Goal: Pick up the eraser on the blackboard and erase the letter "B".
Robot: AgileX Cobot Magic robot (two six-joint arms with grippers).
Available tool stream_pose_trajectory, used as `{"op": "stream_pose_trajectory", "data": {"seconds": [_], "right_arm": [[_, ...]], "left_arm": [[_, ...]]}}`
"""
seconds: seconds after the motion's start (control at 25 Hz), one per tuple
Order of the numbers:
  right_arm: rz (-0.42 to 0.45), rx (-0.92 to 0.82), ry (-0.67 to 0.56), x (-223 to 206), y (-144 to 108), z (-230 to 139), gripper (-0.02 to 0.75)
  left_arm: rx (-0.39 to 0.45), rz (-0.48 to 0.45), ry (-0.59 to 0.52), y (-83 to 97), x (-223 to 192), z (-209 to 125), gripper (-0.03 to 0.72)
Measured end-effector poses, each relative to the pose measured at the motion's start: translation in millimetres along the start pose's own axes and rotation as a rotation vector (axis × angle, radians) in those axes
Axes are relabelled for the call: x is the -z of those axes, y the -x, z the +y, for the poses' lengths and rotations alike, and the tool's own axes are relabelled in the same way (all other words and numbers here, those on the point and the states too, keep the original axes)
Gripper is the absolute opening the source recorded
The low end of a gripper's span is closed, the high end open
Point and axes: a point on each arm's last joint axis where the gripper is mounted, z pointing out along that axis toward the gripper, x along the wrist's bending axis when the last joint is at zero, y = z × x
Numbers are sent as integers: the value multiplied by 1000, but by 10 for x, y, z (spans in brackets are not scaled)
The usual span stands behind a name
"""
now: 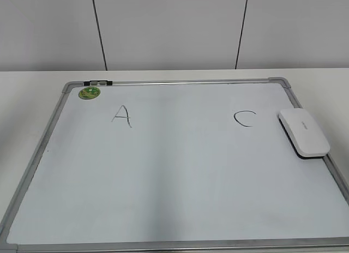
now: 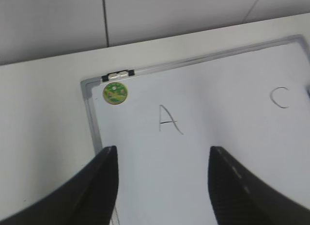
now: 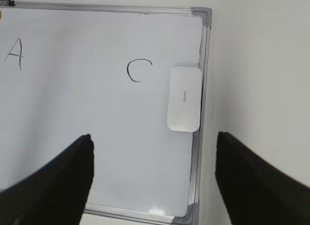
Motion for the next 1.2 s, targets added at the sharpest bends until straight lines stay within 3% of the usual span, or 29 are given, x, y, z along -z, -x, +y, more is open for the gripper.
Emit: {"op": "stream_pose_trajectory", "data": {"seconds": [0.12,0.32,0.56,0.68,0.92,1.04,1.2], "right_arm": [[-15,11,36,251,-92,-364,576],[-31,24,132,603,-259,-1068,576],[-41,32,197,670,-345,-1682,576],[-40,25,176,556,-344,-1877,575],[-48,-25,19,111,-264,-2126,575],[-76,-73,-97,-169,-197,-2321,575],[-97,-84,-103,-248,-166,-2360,575]], "left_arm": [[-20,-19,28,108,327,-246,433],[-16,-8,-11,118,558,-836,433],[-43,81,-34,36,753,-1670,431],[-50,106,-46,0,759,-2017,431],[-62,171,-128,-123,548,-2606,431],[-61,177,-159,-168,382,-2820,430],[-62,185,-196,-217,187,-2995,428]]}}
